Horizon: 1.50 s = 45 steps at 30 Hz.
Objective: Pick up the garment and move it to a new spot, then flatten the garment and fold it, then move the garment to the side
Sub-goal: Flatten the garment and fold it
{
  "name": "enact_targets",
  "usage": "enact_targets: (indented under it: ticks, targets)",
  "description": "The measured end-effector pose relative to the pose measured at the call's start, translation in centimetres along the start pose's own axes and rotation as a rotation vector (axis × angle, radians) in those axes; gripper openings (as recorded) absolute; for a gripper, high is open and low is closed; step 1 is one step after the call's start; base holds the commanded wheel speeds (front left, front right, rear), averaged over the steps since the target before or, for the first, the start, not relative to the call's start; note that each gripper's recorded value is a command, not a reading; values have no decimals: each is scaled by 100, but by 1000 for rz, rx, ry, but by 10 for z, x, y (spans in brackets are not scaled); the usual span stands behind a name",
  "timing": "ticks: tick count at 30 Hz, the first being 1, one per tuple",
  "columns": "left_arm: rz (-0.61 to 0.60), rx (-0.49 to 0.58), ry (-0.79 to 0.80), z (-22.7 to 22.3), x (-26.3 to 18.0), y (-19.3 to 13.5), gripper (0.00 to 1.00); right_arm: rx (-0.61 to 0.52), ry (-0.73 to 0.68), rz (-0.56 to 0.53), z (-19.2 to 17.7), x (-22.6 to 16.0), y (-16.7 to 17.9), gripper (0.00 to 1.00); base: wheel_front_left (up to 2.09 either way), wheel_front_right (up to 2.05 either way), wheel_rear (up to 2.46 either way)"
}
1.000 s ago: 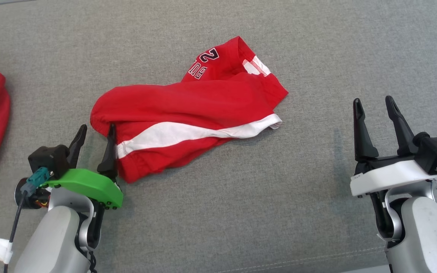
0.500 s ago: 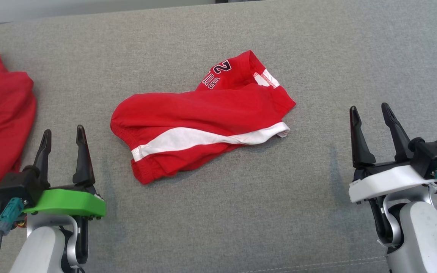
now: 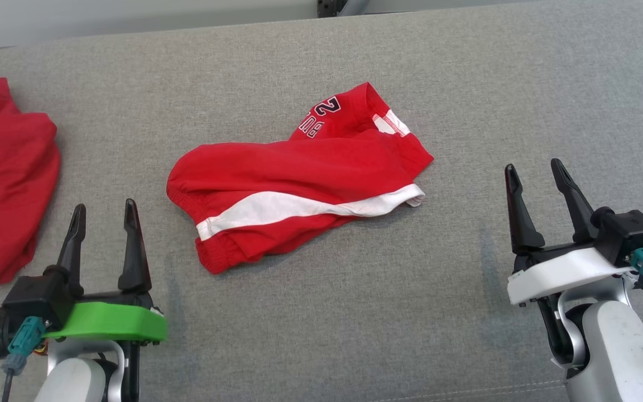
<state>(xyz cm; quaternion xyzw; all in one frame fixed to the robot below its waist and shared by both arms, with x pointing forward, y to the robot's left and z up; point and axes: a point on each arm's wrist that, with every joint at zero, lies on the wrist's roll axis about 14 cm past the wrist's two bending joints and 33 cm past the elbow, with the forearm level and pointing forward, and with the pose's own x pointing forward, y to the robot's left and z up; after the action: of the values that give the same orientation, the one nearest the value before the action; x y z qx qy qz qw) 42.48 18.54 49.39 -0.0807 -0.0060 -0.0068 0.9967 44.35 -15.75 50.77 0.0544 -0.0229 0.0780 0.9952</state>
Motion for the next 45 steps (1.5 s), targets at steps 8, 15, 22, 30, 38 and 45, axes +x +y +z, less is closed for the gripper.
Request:
enact_targets:
  ticks: [8, 15, 22, 30, 38, 45]
  targets:
    - [-108, -72, 187, -30, -1, -28, 100, 3, 14, 3, -6, 2, 1, 100, 0, 0, 0]
    - [-188, -134, 365, -61, 2, -52, 100, 12, 34, -3, -14, 1, -1, 100, 0, 0, 0]
    - [-196, -165, 458, -85, 0, -61, 100, 14, 48, -35, -20, -4, -11, 100, 0, 0, 0]
    - [-199, -208, 499, -95, -6, -65, 0, 17, 52, -50, -24, -2, -16, 100, 0, 0, 0]
    - [-203, -187, 457, -90, -3, -64, 0, 15, 54, -31, -26, 6, -12, 100, 0, 0, 0]
    - [-207, -162, 431, -86, 4, -62, 0, -12, 131, 79, -48, 21, 14, 100, 0, 0, 0]
